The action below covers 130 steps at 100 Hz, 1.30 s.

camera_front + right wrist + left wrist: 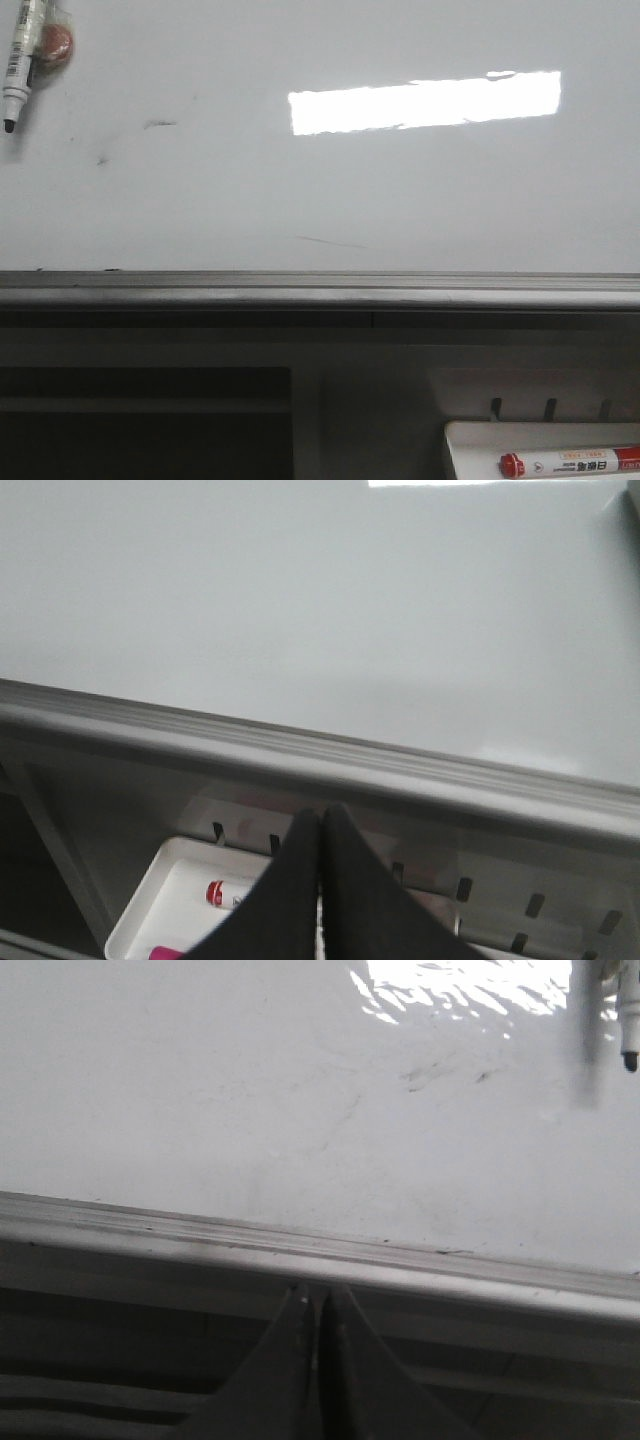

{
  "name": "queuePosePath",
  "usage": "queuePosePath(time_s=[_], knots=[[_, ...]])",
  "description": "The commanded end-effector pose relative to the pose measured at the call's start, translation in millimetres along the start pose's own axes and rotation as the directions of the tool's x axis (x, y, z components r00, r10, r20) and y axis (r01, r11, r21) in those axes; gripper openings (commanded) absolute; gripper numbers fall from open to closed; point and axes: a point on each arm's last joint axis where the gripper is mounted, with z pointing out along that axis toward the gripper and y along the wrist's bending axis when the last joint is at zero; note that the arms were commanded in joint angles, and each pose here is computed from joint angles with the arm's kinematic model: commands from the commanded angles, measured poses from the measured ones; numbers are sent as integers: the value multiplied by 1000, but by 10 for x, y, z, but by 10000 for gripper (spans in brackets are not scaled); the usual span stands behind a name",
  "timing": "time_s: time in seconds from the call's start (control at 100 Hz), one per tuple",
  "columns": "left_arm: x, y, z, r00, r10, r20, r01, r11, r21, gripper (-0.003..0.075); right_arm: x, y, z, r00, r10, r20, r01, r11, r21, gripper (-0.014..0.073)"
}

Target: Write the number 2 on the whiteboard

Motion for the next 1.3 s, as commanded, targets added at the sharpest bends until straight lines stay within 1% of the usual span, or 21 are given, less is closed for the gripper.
queuePosePath(time_s=[0.0, 0.05, 0.08, 0.13, 0.19, 0.26, 0.34, 0.36, 0.4, 0.46, 0.52, 0.67, 0.74, 0.81, 0.87, 0.94, 1.0, 1.05, 1.15, 1.23, 1.29], knots=[[-109, -37, -22, 973, -172, 152, 163, 984, 73, -20, -92, 0, -5, 983, 46, 177, -45, 999, -8, -71], [-153, -55, -31, 922, -346, 174, 326, 936, 133, -20, -168, -6, -23, 952, 161, 258, -157, 987, -36, -71], [-175, -61, -37, 870, -461, 175, 434, 885, 171, -20, -205, -15, -33, 925, 236, 297, -230, 972, -56, -71], [-199, -61, -43, 803, -569, 174, 536, 819, 207, -20, -264, -44, -55, 865, 352, 359, -344, 935, -87, -71], [-206, -64, -45, 747, -646, 158, 608, 760, 230, -20, -296, -76, -71, 798, 458, 393, -451, 885, -116, -71], [-208, -72, -46, 667, -735, 123, 695, 673, 255, -20, -305, -96, -77, 750, 525, 402, -518, 844, -136, -71], [-212, -84, -49, 536, -842, 67, 799, 531, 283, -20, -312, -106, -81, 726, 556, 406, -549, 823, -146, -71], [-214, -84, -49, 514, -856, 61, 812, 508, 287, -20, -319, -108, -84, 718, 565, 406, -558, 817, -150, -71], [-226, -81, -53, 502, -862, 65, 817, 498, 292, -20, -342, -111, -94, 704, 582, 408, -573, 804, -159, -71], [-269, -92, -72, 527, -846, 74, 797, 523, 301, -20, -428, -104, -130, 695, 588, 414, -571, 801, -179, -71], [-363, -133, -118, 596, -799, 83, 743, 588, 321, -20, -543, -81, -182, 709, 570, 415, -542, 817, -196, -71], [-704, -296, -273, 840, -534, 95, 477, 811, 338, -20, -919, 20, -336, 854, 376, 360, -332, 926, -179, -59], [-886, -361, -303, 927, -369, 67, 332, 892, 307, -20, -1078, 45, -360, 900, 312, 305, -273, 948, -165, -6], [-1070, -413, -288, 979, -205, 7, 196, 941, 277, 9, -1217, 58, -336, 925, 286, 250, -253, 954, -158, 99], [-1242, -457, -234, 995, -87, -41, 95, 957, 273, 97, -1315, 59, -284, 933, 284, 223, -254, 955, -154, 216], [-1403, -504, -137, 996, 19, -87, 7, 957, 290, 273, -1405, 57, -195, 940, 284, 187, -260, 955, -146, 328], [-1514, -528, -28, 992, 52, -112, -17, 955, 296, 420, -1465, 55, -113, 946, 285, 157, -264, 955, -138, 375], [-1611, -546, 71, 990, 72, -124, -32, 953, 301, 482, -1501, 54, -58, 949, 285, 138, -267, 954, -133, 379], [-1743, -581, 298, 984, 125, -130, -78, 945, 317, 457, -1549, 55, 5, 951, 288, 115, -273, 953, -130, 379], [-1831, -629, 455, 985, 120, -120, -75, 942, 327, 419, -1562, 55, 21, 951, 288, 110, -273, 953, -129, 379], [-1873, -678, 586, 982, 133, -132, -80, 936, 343, 418, -1559, 56, 21, 952, 287, 106, -273, 953, -129, 379]])
